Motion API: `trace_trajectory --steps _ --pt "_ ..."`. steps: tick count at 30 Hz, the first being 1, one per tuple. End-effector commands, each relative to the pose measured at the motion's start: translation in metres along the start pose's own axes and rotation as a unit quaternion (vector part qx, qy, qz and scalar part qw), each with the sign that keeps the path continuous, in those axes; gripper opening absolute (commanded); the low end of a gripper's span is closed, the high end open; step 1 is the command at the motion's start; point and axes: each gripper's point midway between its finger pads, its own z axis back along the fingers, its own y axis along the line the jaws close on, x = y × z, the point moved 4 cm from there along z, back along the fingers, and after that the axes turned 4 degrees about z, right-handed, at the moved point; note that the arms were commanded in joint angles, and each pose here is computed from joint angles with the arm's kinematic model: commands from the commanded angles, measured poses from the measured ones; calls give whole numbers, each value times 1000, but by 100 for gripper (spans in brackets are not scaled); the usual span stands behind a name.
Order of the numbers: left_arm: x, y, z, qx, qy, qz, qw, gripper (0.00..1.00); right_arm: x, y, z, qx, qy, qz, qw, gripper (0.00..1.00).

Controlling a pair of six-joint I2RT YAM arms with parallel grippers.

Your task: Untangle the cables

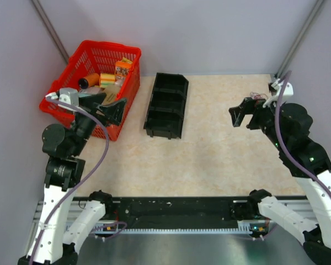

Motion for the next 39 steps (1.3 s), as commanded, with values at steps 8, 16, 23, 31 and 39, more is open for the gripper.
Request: trace_trajectory --steps 8,16,23,31,39 --pt "-47 8 -31 -42 73 23 996 99 -34 6 -65 -15 93 -26 995 99" --pt "-70 19 -29 0 127 -17 992 99 -54 -85 -136 -154 124 -199 960 99" --pt "-74 9 -27 -20 129 -19 991 99 -73 -198 -177 -315 88 -251 911 99" --pt "-74 -3 -23 -44 129 -15 991 98 -111 -270 -266 -353 148 -197 902 91" --pt "-81 -11 -23 -60 139 -13 988 96 -150 -298 -301 -372 226 -172 884 80"
